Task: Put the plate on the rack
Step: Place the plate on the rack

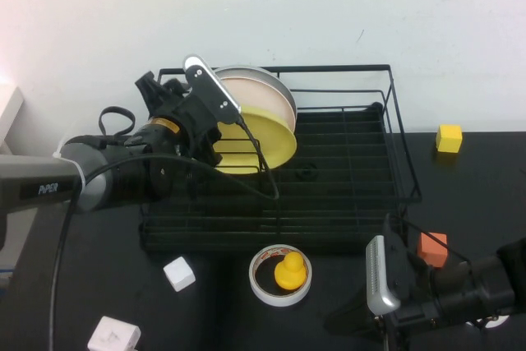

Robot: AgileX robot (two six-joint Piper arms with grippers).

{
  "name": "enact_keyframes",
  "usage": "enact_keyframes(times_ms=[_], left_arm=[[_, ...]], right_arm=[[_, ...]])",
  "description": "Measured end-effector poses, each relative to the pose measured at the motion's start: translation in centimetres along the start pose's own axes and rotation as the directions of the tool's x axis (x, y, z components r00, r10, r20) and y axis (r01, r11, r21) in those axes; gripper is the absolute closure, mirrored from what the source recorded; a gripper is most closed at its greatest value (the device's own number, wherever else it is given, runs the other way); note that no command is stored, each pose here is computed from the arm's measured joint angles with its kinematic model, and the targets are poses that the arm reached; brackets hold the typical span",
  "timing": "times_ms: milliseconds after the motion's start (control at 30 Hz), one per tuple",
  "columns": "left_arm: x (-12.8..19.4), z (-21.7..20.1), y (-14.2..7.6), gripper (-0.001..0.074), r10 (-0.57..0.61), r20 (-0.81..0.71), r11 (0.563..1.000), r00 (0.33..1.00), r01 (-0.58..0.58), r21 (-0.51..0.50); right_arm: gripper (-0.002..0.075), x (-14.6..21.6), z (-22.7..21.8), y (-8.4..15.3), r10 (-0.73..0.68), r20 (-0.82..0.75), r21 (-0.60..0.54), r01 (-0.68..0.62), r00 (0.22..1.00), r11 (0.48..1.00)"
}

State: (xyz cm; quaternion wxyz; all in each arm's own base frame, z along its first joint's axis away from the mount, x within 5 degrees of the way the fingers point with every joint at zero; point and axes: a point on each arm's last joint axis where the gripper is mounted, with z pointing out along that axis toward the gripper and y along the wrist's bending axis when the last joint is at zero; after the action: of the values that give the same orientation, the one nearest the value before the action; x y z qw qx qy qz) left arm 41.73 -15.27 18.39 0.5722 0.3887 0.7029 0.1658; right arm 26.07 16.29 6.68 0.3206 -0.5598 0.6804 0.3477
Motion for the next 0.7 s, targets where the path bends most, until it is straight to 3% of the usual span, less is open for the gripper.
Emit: enact_keyframes(times_ms=[233, 533, 700], left_arm=[[-1.8, -0.4, 0.3, 0.0273, 0.005, 0.083, 0.987, 0.997, 0.009, -0.163], [-1.8, -0.5, 0.1, 0.0272, -0.03, 0.054, 0.986, 0.998, 0.038, -0.164], [-1.9, -0.4, -0.7, 0.0272, 0.034, 0.059, 0.996, 0.998, -0.029, -0.086]], right_arm=[[0.0726, 0.0, 0.0, 0.0, 0.0, 0.0, 0.0, 0.0, 1.0, 1.0], [0.0726, 0.0, 0.0, 0.0, 0.001, 0.001, 0.001, -0.001, 1.0, 1.0], [0.0726, 0.0, 0.0, 0.0, 0.001, 0.001, 0.001, -0.001, 1.0, 1.0]])
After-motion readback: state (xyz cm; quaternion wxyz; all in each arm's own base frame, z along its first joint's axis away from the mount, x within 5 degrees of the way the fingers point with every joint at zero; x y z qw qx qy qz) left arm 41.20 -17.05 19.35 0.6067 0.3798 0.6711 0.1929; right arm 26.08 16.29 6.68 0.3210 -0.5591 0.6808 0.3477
